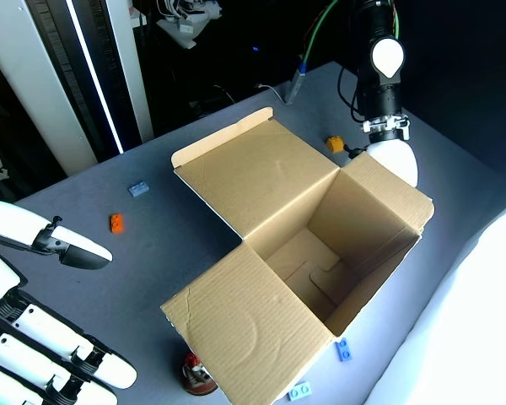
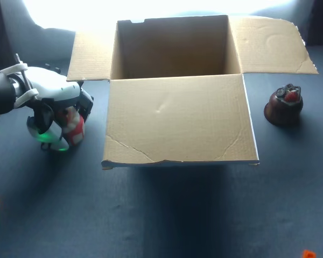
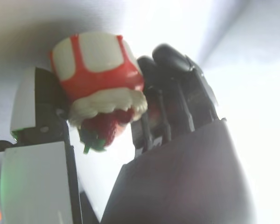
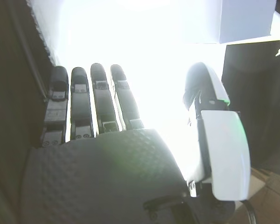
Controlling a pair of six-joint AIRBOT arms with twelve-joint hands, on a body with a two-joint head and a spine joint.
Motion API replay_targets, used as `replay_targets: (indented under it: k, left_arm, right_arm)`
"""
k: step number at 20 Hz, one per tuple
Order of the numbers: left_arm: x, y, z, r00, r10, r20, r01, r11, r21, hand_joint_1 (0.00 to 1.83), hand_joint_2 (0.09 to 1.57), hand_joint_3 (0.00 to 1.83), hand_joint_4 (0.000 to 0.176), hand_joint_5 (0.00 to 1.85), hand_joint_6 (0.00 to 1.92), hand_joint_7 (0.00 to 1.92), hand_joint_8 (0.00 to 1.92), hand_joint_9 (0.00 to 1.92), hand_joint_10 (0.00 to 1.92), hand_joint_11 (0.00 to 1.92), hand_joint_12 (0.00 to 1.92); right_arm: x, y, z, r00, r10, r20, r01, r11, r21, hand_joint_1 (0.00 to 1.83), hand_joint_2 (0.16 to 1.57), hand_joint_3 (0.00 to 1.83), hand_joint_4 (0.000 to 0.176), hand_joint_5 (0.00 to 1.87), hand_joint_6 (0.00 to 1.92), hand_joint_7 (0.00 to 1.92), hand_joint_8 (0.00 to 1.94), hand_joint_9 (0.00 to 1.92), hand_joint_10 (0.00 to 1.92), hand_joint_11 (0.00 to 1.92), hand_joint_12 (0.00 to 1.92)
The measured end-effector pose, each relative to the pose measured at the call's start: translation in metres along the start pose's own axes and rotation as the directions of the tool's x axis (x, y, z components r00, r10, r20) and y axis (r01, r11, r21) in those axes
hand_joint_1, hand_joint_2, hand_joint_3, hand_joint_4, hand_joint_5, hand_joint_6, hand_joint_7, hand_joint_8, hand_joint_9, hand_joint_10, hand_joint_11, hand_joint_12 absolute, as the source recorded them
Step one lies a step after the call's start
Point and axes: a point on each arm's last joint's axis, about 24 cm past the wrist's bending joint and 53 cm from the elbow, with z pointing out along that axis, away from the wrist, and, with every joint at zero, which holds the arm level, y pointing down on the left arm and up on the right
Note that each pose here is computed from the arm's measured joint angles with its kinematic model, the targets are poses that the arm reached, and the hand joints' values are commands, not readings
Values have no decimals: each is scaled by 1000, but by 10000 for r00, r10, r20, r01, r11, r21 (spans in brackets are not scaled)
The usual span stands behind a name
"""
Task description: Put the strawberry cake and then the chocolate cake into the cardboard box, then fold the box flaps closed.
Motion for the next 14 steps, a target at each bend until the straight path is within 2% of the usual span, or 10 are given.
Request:
replay_targets:
  k: [1, 2, 4, 6, 9, 11, 12, 14]
  left_arm:
    - [0, 0, 0, 10000, 4, 2, -4, 10000, -3, 1110, 1299, 1, 3, 617, 1436, 663, 1586, 383, 1569, 297, 1792]
    - [-1, -1, 0, 10000, -5, 6, 5, 10000, 22, 1108, 1297, 0, 15, 627, 1445, 663, 1569, 380, 1561, 294, 1788]
    - [-5, -2, -1, 9999, -97, 75, 96, 9999, 79, 1114, 1298, 0, 0, 617, 1423, 672, 1586, 389, 1552, 307, 1790]
    - [-17, -1, -6, 9994, -196, 278, 194, 9998, 97, 1113, 1297, 0, 0, 618, 1421, 671, 1583, 383, 1522, 290, 1784]
    - [-30, 10, -15, 9979, -305, 568, 311, 9995, -105, 1112, 1299, 0, 0, 609, 1428, 675, 1580, 390, 1493, 296, 1800]
    - [-43, 11, -22, 9960, -369, 816, 379, 9992, -108, 1108, 1292, 0, 24, 618, 1474, 687, 1500, 437, 1345, 300, 1759]
    - [-49, 13, -26, 9948, -402, 932, 414, 9991, -102, 1121, 1281, 0, 7, 651, 1392, 693, 1527, 453, 1361, 303, 1740]
    - [-59, 17, -33, 9923, -466, 1148, 487, 9987, -148, 1129, 1274, 0, 0, 668, 1350, 701, 1538, 461, 1348, 320, 1713]
  right_arm:
    - [0, 0, 0, 10000, -14, -6, 14, 10000, -3, 176, 1214, 1, 0, 160, 6, 143, 2, 111, 8, 0, 397]
    - [0, 0, 0, 10000, 6, -18, -6, 10000, 15, 169, 1212, 0, 0, 170, 8, 144, 1, 116, 9, 0, 462]
    - [0, 0, 0, 10000, 13, -3, -13, 10000, 12, 210, 1206, 0, 0, 183, 12, 152, 4, 118, 9, 0, 469]
    - [0, 0, 0, 10000, 6, -8, -6, 10000, 10, 186, 1208, 0, 0, 174, 7, 149, 2, 115, 7, 0, 407]
    - [0, 0, 0, 10000, 19, -4, -19, 10000, 17, 179, 1209, 0, 0, 163, 2, 142, 1, 113, 5, 0, 433]
    - [0, 0, 0, 10000, 9, -3, -9, 10000, 10, 150, 1211, 1, 0, 179, 7, 150, 1, 125, 8, 0, 505]
    - [0, 0, 0, 10000, 8, -7, -8, 10000, 7, 162, 1209, 0, 0, 189, 10, 161, 5, 130, 10, 0, 508]
    - [1, 0, 0, 10000, 11, -27, -11, 10000, 2, 184, 1210, 0, 0, 192, 10, 168, 4, 140, 13, 0, 555]
